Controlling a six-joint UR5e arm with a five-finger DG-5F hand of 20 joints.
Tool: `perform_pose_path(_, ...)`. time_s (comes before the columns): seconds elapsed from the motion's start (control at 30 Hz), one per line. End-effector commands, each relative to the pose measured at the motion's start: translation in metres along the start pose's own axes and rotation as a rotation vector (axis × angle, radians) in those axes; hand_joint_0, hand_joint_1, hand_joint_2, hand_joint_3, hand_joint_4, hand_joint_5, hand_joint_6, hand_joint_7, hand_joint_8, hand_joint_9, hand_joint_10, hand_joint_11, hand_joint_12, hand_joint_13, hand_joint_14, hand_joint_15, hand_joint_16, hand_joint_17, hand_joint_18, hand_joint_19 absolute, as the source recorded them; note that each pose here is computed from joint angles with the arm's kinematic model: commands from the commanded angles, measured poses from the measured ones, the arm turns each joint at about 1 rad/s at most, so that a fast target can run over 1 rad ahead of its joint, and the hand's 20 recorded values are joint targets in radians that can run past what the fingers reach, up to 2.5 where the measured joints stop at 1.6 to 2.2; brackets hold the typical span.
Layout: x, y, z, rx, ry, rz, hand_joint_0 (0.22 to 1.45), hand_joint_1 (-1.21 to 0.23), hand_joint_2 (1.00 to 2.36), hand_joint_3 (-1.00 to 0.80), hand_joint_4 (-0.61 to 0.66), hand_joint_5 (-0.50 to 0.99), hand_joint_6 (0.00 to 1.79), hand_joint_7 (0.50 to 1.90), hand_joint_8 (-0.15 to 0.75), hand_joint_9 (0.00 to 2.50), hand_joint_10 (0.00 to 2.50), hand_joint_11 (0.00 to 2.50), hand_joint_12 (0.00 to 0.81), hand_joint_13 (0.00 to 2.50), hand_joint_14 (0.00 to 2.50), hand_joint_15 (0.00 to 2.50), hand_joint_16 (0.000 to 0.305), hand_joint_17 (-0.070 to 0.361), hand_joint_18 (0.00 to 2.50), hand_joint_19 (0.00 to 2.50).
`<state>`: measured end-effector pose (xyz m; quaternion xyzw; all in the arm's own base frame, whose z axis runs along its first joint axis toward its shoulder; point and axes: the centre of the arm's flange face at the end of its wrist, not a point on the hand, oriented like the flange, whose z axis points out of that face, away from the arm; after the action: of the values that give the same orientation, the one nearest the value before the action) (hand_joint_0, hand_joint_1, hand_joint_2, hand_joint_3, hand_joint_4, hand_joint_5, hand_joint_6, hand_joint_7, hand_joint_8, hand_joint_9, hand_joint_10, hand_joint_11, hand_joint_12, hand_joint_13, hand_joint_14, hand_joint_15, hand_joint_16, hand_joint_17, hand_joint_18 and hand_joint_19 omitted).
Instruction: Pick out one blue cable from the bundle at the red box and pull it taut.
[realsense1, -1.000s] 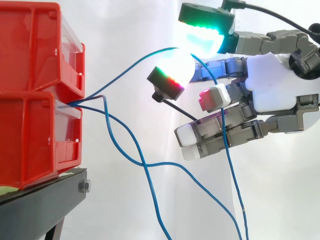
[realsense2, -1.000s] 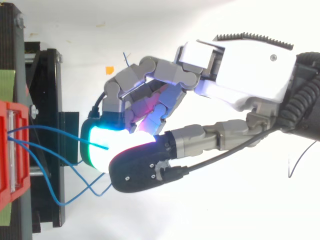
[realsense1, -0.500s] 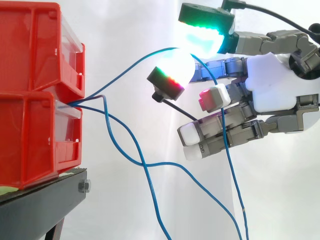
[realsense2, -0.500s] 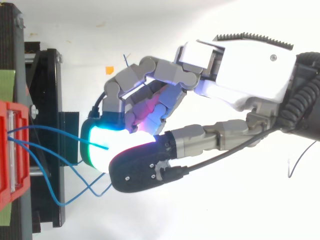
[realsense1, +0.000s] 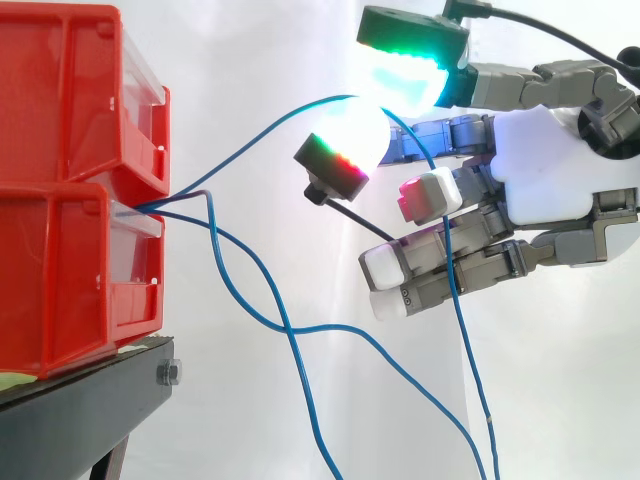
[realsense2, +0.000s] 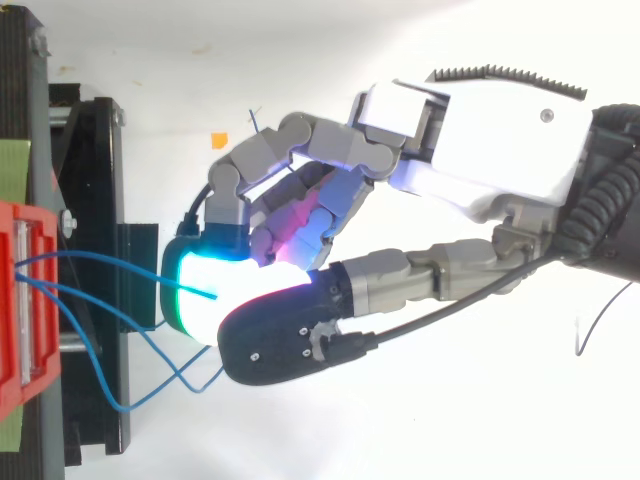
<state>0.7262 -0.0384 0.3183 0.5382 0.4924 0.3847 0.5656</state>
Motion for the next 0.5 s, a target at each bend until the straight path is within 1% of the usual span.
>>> perform_pose_path(0.0, 0.0000, -0.0001, 0.0000, 0.000, 0.000, 0.000, 0.65, -0.76, 1.01, -0.05, -0.23, -0.14, 0.96, 1.00, 0.227, 1.26, 0.02, 0.81, 0.304, 0.84, 0.02, 0.58, 0.041, 0.092, 0.55, 0.54)
perform_pose_path(0.47, 0.0000, -0.0001, 0.0000, 0.000, 0.000, 0.000, 0.65, -0.76, 1.01, -0.04, -0.22, -0.14, 0.96, 1.00, 0.234, 1.28, 0.02, 0.81, 0.310, 0.86, 0.02, 0.59, 0.041, 0.093, 0.58, 0.54)
